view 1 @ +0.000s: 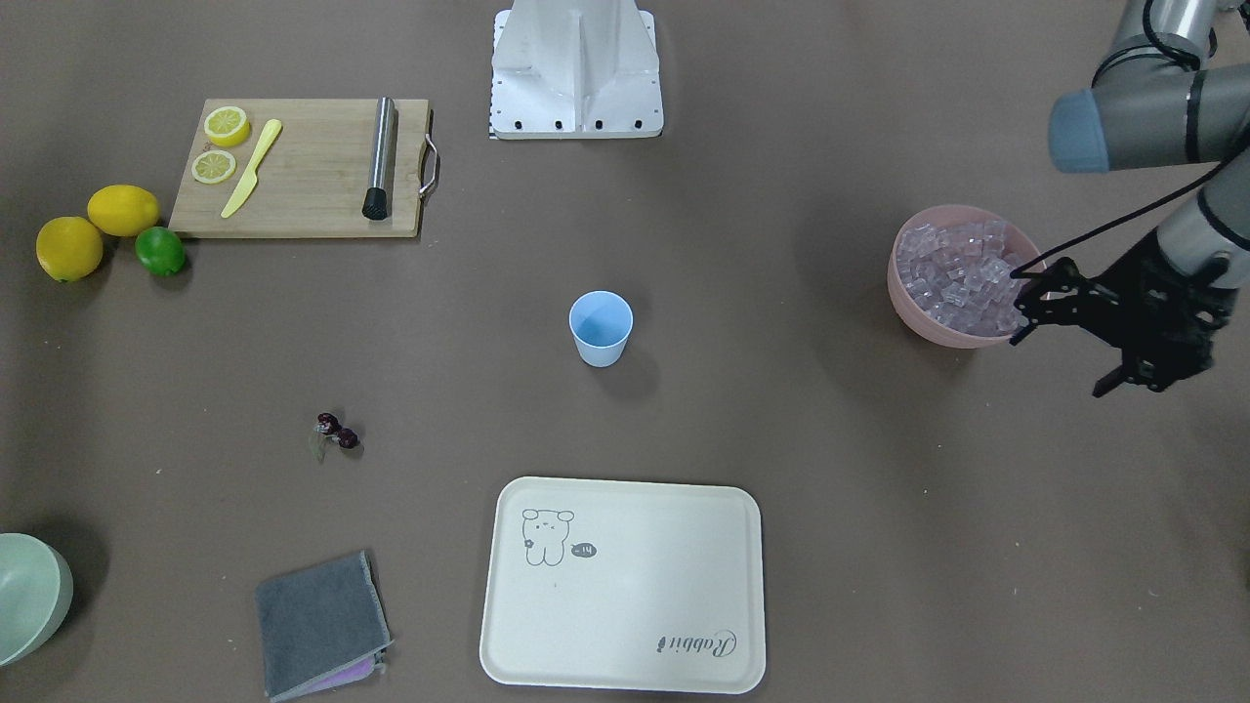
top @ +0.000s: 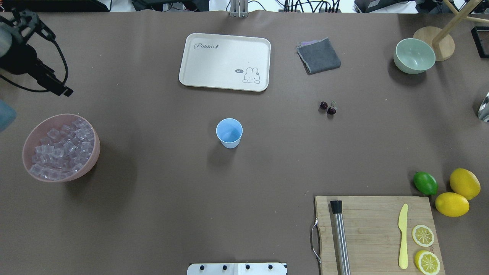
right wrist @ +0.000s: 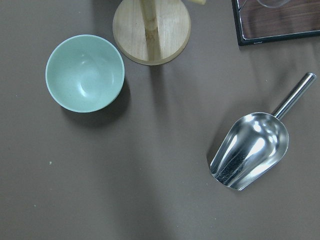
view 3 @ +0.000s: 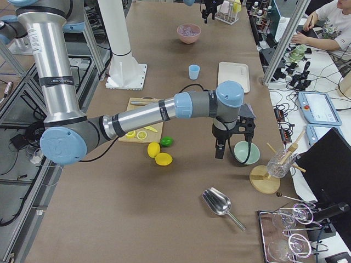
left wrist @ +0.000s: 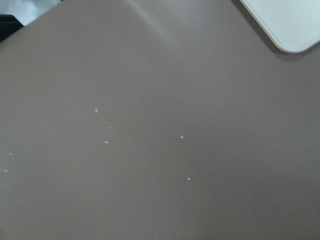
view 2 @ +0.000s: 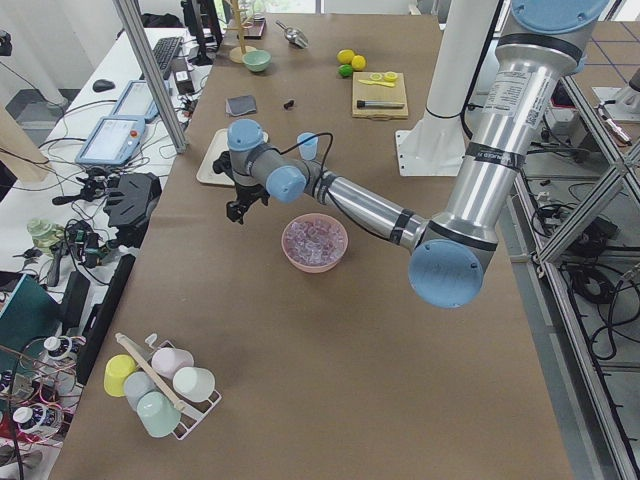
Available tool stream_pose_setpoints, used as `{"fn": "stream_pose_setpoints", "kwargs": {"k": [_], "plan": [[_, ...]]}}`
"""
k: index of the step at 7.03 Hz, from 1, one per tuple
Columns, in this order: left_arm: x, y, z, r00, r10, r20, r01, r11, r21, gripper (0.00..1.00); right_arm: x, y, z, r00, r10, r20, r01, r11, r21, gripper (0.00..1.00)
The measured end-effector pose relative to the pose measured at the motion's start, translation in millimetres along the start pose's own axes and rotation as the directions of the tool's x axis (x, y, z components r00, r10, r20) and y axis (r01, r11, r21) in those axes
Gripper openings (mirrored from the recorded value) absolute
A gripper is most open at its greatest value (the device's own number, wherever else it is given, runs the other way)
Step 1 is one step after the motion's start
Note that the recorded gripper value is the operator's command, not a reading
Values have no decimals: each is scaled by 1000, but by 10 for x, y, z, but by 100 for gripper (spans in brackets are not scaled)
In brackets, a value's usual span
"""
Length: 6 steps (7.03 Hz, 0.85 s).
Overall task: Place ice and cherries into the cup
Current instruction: 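Move the left gripper over the pink bowl of ice cubes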
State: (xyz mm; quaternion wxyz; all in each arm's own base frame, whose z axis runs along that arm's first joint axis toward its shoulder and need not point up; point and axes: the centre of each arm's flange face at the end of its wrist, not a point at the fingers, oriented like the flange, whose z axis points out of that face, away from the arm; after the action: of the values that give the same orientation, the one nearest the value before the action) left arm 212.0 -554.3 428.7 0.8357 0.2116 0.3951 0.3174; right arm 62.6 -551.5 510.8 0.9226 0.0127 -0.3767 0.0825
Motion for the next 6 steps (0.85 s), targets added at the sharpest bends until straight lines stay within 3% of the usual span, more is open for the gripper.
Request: {"fn": "stream_pose_setpoints", "kwargs": {"k": [3,6], "plan": [[336,476,494,995,82,-63,-84,996,-28,98,59,110,28,1000,4,-7,-4,1000,-3,100],[331,863,636,987,137,-78,-140,989,-38,98,63,154,17,1000,1,-10,-1,1000,0,100]]}}
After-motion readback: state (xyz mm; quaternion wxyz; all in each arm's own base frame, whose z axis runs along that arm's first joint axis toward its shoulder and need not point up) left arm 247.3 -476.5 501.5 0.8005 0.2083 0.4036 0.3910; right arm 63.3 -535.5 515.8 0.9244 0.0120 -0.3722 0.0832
